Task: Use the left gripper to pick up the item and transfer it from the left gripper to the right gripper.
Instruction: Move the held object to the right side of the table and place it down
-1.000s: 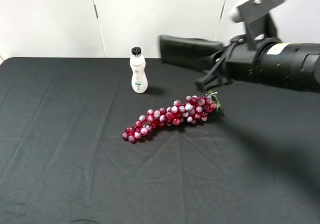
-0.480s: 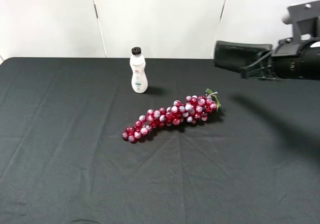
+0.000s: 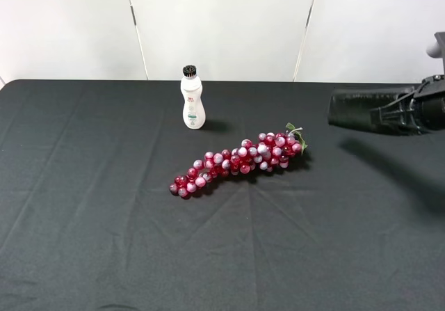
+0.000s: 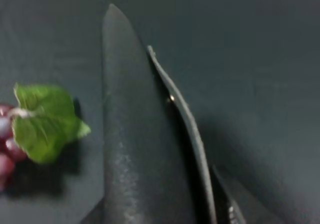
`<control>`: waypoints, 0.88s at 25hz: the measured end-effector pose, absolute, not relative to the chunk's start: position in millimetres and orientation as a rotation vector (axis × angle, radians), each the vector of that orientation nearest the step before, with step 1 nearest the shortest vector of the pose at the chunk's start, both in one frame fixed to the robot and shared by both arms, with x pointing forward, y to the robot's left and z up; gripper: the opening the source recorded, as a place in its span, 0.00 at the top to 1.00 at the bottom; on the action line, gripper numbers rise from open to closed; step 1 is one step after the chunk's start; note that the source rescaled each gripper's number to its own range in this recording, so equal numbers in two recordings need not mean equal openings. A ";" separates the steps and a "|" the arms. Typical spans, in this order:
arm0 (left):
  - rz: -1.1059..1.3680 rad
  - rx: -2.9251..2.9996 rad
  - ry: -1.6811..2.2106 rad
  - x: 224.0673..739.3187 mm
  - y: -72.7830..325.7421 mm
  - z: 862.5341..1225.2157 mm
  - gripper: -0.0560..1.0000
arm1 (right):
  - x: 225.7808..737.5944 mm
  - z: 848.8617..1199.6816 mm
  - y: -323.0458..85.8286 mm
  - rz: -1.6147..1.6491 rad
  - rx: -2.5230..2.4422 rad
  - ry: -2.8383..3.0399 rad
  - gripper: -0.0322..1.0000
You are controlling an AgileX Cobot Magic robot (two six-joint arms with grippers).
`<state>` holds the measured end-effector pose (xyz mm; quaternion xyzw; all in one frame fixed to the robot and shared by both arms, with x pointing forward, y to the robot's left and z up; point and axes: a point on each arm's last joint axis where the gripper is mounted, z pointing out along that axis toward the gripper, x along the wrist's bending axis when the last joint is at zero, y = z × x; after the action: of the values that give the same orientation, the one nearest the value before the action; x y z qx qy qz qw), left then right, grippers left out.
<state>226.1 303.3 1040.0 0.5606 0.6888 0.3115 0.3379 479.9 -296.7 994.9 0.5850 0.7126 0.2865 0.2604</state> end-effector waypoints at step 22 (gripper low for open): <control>0.812 1.461 1.795 226.1 303.3 1040.0 0.00 | 473.3 988.7 -299.5 0.708 1.670 1.980 0.96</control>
<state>226.1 303.3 1040.0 0.5606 0.6888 0.3115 0.3379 473.3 -299.5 988.7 0.6058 0.7182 0.2568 0.2263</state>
